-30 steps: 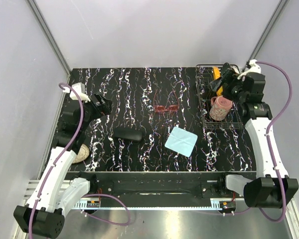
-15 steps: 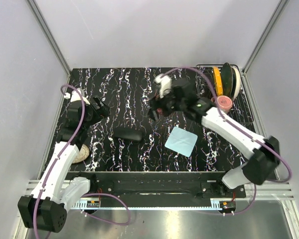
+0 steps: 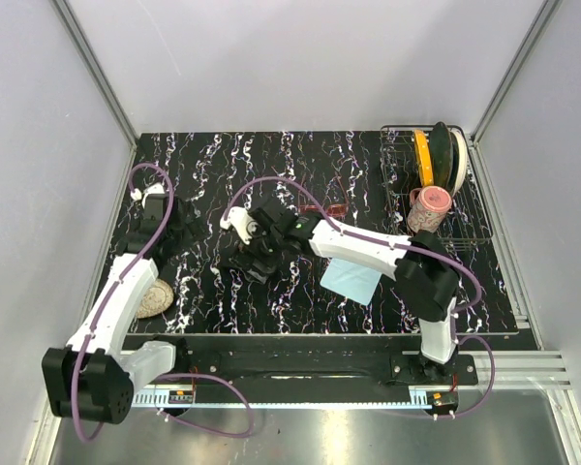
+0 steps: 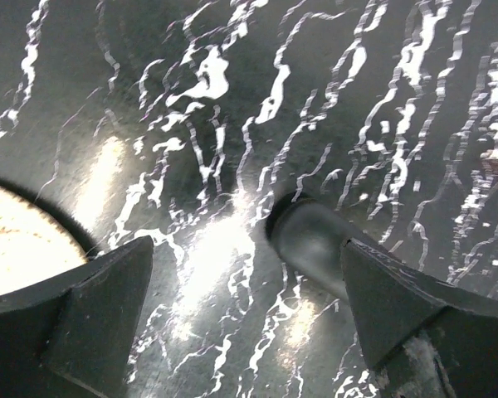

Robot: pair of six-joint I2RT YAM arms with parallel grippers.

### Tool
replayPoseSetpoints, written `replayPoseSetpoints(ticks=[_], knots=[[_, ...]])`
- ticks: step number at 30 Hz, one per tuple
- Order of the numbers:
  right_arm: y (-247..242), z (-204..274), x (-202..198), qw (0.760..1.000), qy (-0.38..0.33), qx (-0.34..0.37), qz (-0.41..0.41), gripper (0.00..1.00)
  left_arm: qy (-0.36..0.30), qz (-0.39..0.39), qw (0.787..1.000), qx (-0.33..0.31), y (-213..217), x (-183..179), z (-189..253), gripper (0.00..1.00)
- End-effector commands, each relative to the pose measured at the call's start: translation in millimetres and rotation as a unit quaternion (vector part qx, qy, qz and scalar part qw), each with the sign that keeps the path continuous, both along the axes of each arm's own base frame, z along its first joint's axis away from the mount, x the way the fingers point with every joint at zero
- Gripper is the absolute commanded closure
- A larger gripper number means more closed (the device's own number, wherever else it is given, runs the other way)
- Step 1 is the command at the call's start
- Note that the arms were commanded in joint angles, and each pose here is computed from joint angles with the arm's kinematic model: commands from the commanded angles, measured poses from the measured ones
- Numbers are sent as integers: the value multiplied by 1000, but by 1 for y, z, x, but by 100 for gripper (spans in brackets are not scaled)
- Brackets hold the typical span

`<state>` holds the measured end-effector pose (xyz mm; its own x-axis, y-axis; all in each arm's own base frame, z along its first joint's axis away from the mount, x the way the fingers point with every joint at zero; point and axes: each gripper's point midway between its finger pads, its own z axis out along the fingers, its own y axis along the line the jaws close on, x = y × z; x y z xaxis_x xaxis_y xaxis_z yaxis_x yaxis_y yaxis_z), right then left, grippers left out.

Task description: Organize the sunglasses

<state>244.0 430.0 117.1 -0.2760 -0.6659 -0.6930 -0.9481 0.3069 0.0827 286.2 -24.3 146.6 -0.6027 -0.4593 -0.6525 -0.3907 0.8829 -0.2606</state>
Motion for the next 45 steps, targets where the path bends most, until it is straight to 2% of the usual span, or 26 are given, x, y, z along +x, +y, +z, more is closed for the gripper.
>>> replayPoseSetpoints(ticks=[1, 7, 17, 26, 28, 30, 32, 33, 37, 42, 45], knots=[[16, -2, 23, 998, -61, 2, 3, 4, 62, 49, 997, 18, 24, -4, -12, 1], [23, -29, 37, 997, -79, -12, -1, 4, 116, 44, 992, -18, 20, -8, -37, 1], [26, -57, 57, 992, -122, -17, -12, 5, 133, 41, 990, -38, 23, -10, -50, 1], [26, -80, 55, 993, -107, -39, -8, 7, 139, 43, 988, -57, 22, -11, -56, 1], [25, -83, 54, 994, -101, -39, -8, 11, 136, 44, 988, -59, 22, -11, -55, 1], [24, -84, 54, 994, -99, -40, -12, 26, 135, 43, 988, -63, 21, -10, -56, 1], [25, -84, 55, 994, -97, -38, -20, 36, 136, 43, 988, -66, 21, -10, -56, 1], [26, -82, 54, 994, -97, -36, -22, 44, 136, 42, 987, -68, 20, -10, -56, 1], [26, -75, 55, 995, -92, -28, -38, 59, 133, 35, 987, -78, 16, -9, -54, 1], [31, -44, 59, 994, -78, 5, -71, 64, 112, 19, 988, -102, 7, -2, -42, 1], [32, -13, 66, 993, -31, 42, -110, 68, 73, -6, 989, -129, -4, 13, -20, 1]])
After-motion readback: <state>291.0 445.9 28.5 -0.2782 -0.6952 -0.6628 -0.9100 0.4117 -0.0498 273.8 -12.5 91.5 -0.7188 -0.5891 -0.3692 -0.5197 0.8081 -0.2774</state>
